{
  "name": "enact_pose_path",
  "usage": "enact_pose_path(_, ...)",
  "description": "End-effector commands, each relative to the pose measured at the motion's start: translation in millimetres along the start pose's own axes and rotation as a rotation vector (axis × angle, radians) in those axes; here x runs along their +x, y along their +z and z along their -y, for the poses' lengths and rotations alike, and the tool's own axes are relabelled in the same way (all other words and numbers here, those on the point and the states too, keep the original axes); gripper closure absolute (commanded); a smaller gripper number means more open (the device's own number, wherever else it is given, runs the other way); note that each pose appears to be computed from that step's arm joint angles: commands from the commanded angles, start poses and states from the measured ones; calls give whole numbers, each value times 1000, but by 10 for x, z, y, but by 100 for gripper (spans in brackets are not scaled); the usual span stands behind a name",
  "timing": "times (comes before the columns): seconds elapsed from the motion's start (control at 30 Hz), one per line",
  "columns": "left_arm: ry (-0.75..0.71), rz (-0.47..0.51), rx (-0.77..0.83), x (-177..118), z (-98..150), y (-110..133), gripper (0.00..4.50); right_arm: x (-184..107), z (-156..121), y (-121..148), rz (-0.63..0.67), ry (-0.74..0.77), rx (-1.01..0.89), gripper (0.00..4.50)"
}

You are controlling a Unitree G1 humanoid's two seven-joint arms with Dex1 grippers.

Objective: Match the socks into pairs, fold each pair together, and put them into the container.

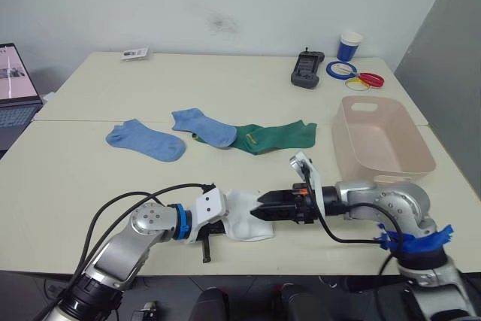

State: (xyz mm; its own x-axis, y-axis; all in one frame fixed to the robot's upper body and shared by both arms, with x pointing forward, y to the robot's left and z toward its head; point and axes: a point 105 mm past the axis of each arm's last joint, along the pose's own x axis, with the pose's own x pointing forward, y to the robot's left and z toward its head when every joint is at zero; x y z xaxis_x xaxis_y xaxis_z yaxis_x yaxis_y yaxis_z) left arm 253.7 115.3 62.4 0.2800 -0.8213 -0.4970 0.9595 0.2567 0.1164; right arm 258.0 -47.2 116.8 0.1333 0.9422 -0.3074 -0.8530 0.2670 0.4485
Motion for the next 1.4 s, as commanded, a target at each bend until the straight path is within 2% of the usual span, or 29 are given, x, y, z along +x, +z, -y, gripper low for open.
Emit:
enact_pose_path(0.03, 13, -85, -55, -31, -4, -238, 450, 107, -43, 15, 28, 32, -138, 202)
enact_pose_path(0.13, 14, -86, -49, -42, -13, -235, 450, 211, 31, -112, 2, 20, -164, 297)
enact_pose_path(0.27, 18, -84, -41, -69, -32, -216, 450, 290, 173, -261, -29, -18, -219, 448)
enact_pose_path(0.4, 28, -61, -50, -128, -44, -160, 450, 329, 204, -323, -43, -22, -295, 448)
enact_pose_path(0.5, 28, -41, -89, -292, -65, -68, 450, 367, 210, -364, -46, -19, -297, 448)
enact_pose_path(0.67, 42, -50, -81, -775, -176, 182, 450, 379, 225, -328, -33, -21, -297, 448)
enact_pose_path(0.77, 94, 0, -28, -923, -332, 454, 450, 361, 239, -322, -32, -24, -296, 448)
enact_pose_path(0.87, 73, 77, 17, -865, -353, 690, 450, 339, 242, -312, -30, -24, -297, 448)
enact_pose_path(0.97, 26, 149, 30, -588, -265, 788, 450, 315, 206, -274, -23, -16, -303, 448)
enact_pose_path(1.1, 24, 90, 60, -265, -198, 555, 450, 254, 105, -174, 5, 13, -294, 448)
enact_pose_path(1.27, -2, -60, 80, -202, -94, 126, 450, 72, 36, 39, 106, 4, -121, 448)
enact_pose_path(1.33, 4, -87, 90, -202, -101, 26, 450, 8, 81, 49, 101, -51, -38, 448)
enact_pose_path(1.4, 14, -101, 82, -184, -113, -62, 450, -72, 165, -13, 37, -146, 13, 410)
